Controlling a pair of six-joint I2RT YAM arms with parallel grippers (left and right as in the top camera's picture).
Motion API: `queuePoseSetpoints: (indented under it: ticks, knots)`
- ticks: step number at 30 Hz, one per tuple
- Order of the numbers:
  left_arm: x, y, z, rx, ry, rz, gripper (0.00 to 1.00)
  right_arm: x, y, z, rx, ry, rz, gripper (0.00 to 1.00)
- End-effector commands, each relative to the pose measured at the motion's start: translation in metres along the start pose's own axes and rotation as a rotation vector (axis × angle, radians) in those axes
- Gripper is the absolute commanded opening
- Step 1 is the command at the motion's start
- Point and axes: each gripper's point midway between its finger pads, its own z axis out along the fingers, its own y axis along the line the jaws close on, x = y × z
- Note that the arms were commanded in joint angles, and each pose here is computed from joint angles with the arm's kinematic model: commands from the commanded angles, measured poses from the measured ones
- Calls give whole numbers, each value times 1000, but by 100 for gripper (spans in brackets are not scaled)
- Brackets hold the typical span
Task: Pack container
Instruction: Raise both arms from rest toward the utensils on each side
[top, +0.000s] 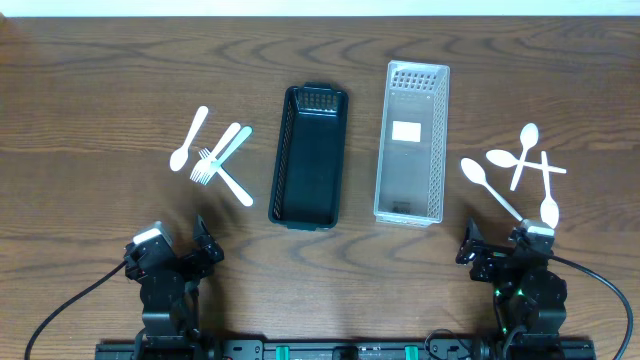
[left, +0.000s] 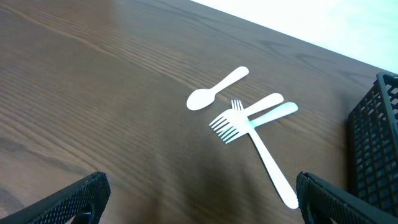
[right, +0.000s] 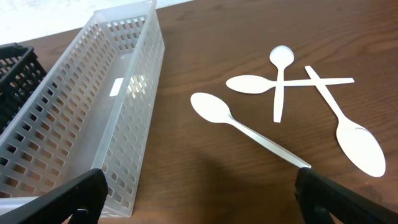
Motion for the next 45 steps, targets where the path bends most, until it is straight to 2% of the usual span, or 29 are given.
queuePoseSetpoints:
  ticks: [1, 23, 30, 34, 38, 40, 45]
  knots:
    - [9, 7, 2, -30, 24, 2, 98, 2, -3, 1, 12, -1, 1, 99]
    - [9, 7, 2, -29, 23, 2, 98, 0, -2, 1, 9, -10, 1, 99]
    - [8, 6, 2, -26, 18, -1, 98, 2, 31, -2, -185, 25, 149, 99]
    - [10, -4, 2, 28, 34, -26, 98, 8, 48, -6, -282, 64, 154, 99]
    - [16, -38, -5, 226, 94, -39, 98, 7, 52, -7, -305, 69, 149, 99]
    - [9, -47, -12, 274, 96, -43, 98, 1, 53, -9, -306, 63, 144, 99]
    - [-32, -53, -29, 258, 85, -46, 98, -24, 59, -18, -297, 92, 83, 99]
